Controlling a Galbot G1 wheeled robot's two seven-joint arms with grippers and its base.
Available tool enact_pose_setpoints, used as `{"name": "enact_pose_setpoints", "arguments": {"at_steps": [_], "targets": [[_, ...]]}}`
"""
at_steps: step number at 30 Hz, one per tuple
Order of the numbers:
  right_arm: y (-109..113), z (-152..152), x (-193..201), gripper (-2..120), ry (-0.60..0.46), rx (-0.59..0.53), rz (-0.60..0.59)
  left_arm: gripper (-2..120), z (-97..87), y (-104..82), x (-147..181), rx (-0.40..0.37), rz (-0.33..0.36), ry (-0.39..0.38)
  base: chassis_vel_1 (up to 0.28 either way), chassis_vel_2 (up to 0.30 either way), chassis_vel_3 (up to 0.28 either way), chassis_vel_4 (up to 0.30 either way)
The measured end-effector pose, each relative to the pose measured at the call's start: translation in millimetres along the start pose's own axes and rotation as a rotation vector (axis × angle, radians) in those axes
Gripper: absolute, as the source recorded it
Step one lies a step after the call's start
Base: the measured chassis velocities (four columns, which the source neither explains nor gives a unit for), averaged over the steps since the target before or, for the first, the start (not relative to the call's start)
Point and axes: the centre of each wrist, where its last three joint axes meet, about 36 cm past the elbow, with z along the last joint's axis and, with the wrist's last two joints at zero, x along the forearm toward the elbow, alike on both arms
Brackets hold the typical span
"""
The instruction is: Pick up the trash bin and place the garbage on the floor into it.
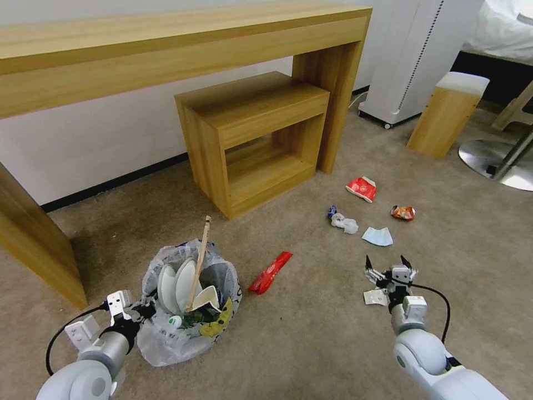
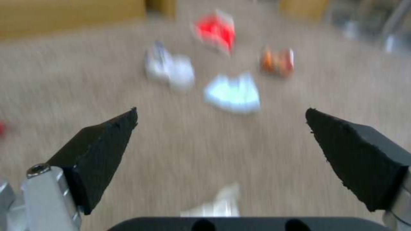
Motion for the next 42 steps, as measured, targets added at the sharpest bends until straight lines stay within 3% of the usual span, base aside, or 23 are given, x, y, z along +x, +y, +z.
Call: {"name": "enact_pose_setpoints", "arguments": {"at_steps": [4,9,19,35,42], "targets": [[-12.6,9.5,-5.8,100,0.116,-0.071,0.015,1,1.2,1.4,-0.7,0.001,0.001,-0.003,0.000,0.000,0.000,0.000],[-39.6,37.8,-18.3,100,0.176,-0.027,0.071,1,1.3,3.7,-2.1,-0.003,0.000,-0.003,0.000,0.000,0.000,0.000],[-71.2,79.3,-42.1,100,0.134,0.087,0.097,1,1.2,5.8,-7.1,-0.005,0.013,0.002,0.000,0.000,0.000,0.000],[-67.2,114.0,-79.9,100,0.017,0.094,-0.093,1,-3.8,5.0,-5.3,-0.006,0.041,-0.003,0.000,0.000,0.000,0.000],[-54.0,126.1,-78.4,100,0.067,0.048,-0.057,1,-3.8,3.3,-4.1,-0.003,0.045,-0.005,0.000,0.000,0.000,0.000]]}}
